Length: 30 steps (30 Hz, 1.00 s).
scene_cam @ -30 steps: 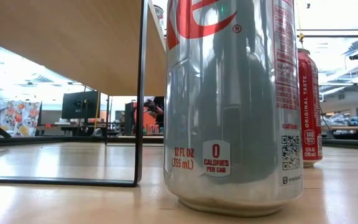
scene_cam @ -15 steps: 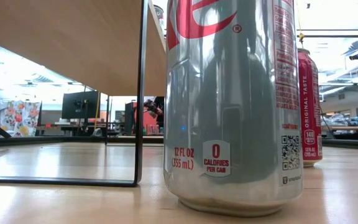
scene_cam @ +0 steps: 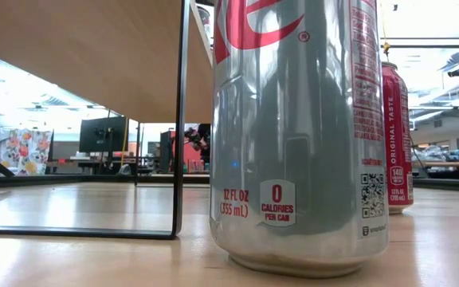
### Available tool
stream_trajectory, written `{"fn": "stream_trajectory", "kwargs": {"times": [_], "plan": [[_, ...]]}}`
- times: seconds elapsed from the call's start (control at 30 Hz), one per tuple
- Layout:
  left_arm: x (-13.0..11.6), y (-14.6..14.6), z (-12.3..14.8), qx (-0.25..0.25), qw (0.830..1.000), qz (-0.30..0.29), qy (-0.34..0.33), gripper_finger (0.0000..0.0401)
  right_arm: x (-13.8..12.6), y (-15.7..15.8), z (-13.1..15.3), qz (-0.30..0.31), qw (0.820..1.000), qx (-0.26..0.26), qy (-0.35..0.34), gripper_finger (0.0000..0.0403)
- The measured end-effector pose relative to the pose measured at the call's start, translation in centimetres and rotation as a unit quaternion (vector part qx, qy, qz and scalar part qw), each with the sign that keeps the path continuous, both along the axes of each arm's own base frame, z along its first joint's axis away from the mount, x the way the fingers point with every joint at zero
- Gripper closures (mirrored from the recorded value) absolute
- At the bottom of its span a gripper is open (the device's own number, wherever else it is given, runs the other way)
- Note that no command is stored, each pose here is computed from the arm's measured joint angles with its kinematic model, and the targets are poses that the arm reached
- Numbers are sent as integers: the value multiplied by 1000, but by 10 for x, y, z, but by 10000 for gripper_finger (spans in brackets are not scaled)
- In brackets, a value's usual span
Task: Place canned beverage on shelf
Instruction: Put the top left red and white soda can on the shelf
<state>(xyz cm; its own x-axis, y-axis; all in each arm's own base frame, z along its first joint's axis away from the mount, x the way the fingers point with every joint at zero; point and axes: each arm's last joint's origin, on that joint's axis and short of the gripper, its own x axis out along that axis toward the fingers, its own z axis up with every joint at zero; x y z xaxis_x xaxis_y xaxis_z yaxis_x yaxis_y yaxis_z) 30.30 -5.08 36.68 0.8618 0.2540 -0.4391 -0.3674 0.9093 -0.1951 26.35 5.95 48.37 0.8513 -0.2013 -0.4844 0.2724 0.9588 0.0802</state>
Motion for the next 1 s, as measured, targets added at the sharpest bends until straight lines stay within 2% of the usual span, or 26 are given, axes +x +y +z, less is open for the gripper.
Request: {"fn": "stream_trajectory", "kwargs": {"times": [0.2,0.37,0.57,0.67,0.77,1.0], "plan": [[0,4,3,36,997,67,-19,81,24,10,-22,-53,997,5,-54,28],[0,5,6,58,995,79,-25,81,44,13,-45,-83,991,14,-105,27],[1,3,7,72,995,68,-29,81,54,10,-60,-133,981,24,-140,27],[0,0,9,94,992,75,-33,80,56,7,-65,-153,976,34,-149,27],[-1,-1,10,119,988,90,-30,80,60,4,-71,-158,974,39,-161,27],[-1,-1,12,125,986,103,-35,80,69,-5,-73,-146,968,18,-205,27]]}}
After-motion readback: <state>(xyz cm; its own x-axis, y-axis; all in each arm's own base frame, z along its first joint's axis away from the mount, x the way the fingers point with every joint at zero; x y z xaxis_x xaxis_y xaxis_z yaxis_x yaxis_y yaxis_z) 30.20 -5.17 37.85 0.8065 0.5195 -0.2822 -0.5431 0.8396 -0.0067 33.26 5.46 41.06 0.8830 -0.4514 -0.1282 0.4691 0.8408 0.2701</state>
